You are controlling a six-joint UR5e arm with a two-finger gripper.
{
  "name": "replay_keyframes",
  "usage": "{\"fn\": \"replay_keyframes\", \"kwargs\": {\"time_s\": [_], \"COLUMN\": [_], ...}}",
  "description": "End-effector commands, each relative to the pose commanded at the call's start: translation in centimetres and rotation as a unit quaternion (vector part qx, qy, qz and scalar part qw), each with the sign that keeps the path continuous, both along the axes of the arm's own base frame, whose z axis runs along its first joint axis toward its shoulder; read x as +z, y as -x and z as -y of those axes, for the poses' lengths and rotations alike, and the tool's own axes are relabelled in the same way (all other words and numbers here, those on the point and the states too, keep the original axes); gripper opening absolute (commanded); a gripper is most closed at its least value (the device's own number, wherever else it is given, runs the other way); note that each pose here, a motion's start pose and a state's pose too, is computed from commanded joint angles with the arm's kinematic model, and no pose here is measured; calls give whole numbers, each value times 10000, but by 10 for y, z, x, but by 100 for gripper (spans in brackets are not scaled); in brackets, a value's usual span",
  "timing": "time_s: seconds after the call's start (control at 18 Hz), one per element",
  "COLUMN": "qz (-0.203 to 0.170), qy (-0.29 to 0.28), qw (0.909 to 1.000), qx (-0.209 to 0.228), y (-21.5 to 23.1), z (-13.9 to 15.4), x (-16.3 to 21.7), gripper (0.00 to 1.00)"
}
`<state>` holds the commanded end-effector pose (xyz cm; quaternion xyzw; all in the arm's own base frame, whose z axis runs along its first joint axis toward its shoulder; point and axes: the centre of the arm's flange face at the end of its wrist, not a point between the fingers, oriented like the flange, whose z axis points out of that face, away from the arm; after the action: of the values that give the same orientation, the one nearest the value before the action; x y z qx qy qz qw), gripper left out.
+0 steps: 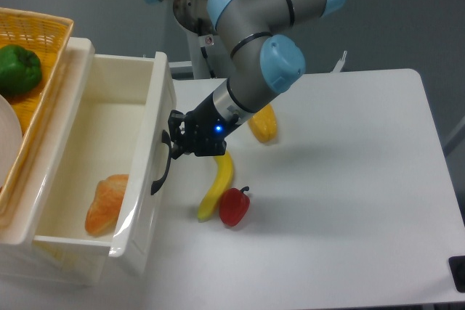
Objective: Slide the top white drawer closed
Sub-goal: 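Push the drawer front with the gripper, sliding the drawer into the cabinet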
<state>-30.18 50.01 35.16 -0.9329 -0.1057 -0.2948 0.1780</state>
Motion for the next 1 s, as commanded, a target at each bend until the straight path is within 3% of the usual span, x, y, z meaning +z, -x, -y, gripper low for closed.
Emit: {"fn": "replay_keyframes", "kwargs": {"time_s": [1.0], "qz": [92], "qy": [83], "qw": [9998], "qx": [-180], "y": [-42], "z": [-21], "x": [3], "gripper": [0]}}
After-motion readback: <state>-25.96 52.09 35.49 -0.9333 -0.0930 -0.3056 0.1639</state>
